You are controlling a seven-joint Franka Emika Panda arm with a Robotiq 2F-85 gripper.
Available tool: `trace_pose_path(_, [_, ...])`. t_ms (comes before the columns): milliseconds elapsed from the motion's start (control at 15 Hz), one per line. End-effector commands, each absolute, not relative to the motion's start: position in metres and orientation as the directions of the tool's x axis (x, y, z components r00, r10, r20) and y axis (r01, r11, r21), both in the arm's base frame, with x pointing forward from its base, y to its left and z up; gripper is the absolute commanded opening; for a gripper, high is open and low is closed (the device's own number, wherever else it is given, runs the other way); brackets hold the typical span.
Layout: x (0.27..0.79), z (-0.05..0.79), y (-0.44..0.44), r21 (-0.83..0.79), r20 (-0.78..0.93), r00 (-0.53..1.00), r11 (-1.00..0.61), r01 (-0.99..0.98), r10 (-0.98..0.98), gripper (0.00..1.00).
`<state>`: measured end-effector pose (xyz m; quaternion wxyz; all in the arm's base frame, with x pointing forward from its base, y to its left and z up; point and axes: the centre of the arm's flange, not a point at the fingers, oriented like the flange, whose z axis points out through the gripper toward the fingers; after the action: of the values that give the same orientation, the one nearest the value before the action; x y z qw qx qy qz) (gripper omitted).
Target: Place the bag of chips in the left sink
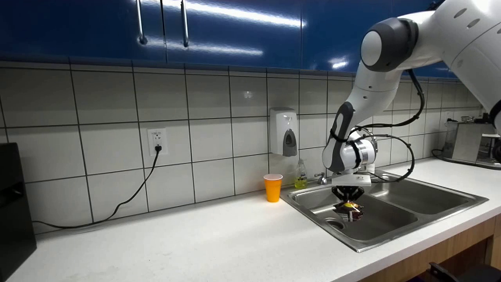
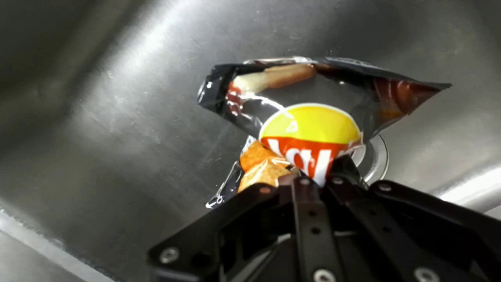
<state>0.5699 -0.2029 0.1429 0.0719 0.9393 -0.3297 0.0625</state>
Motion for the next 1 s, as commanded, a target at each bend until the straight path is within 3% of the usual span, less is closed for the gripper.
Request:
trace_pose_path(0, [0.581, 0.116, -0.217, 0.092, 0.164, 0.771, -0.769, -0.633, -0.616, 0.00])
trace_pose_path(933, [0.564, 0.059, -0.222, 0.124, 0.110, 0.766, -0.756, -0.643, -0.633, 0.00])
